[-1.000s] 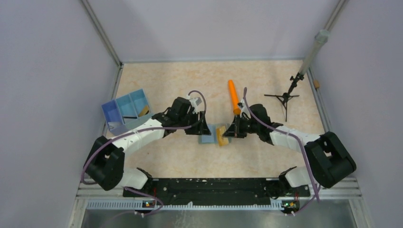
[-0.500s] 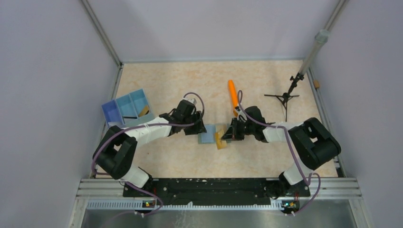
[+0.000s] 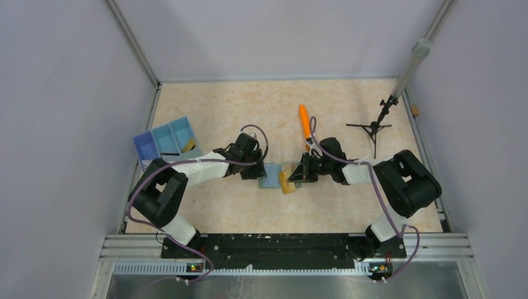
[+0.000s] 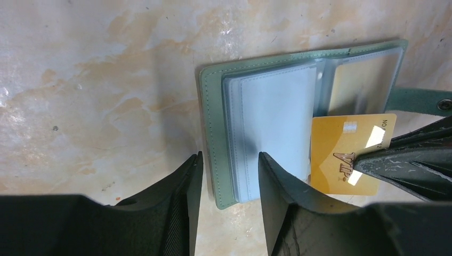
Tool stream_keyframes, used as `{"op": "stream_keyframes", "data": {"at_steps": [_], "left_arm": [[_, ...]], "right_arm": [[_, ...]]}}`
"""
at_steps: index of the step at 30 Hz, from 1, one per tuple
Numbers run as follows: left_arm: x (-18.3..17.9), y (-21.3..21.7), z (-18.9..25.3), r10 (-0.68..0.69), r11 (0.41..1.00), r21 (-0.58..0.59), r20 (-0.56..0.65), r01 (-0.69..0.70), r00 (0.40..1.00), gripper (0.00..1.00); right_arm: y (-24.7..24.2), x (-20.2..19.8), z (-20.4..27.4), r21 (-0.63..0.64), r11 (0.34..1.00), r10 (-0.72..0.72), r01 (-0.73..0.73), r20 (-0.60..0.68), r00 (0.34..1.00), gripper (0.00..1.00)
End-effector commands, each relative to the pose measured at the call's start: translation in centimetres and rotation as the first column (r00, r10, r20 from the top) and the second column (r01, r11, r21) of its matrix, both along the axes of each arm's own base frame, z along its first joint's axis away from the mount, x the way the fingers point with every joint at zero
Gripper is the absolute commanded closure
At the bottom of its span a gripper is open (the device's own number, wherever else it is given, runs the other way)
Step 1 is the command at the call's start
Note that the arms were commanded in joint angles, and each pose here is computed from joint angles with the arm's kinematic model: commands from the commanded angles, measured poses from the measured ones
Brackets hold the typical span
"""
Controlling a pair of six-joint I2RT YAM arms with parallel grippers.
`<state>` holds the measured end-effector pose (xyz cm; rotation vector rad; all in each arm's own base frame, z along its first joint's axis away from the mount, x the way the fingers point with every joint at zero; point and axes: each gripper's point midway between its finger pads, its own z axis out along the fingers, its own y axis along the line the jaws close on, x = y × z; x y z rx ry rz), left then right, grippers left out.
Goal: Put the credit cards into the card holder
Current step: Insert the credit card into the card holder.
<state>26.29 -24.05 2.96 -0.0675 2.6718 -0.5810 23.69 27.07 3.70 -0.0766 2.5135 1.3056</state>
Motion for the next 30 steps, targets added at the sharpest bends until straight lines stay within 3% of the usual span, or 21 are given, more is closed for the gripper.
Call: {"op": "stream_keyframes", "data": {"at_steps": [1,30], "left_arm": [[0.6,0.1,-0.5,0.0,1.0,0.031,0.011,0.0,1.0,0.54],[0.0,0.0,-1.2,-0.016,1.0,0.025,-0.017,0.017,1.0,0.67]], "right_arm": [[0.9,2.2,1.5,0.039,0.999,0.0,-0.003,0.061,0.998,1.0],[1.7,4.5,0.0,0.04,0.998,-0.055,0.053,0.045,0.997,1.0]]}}
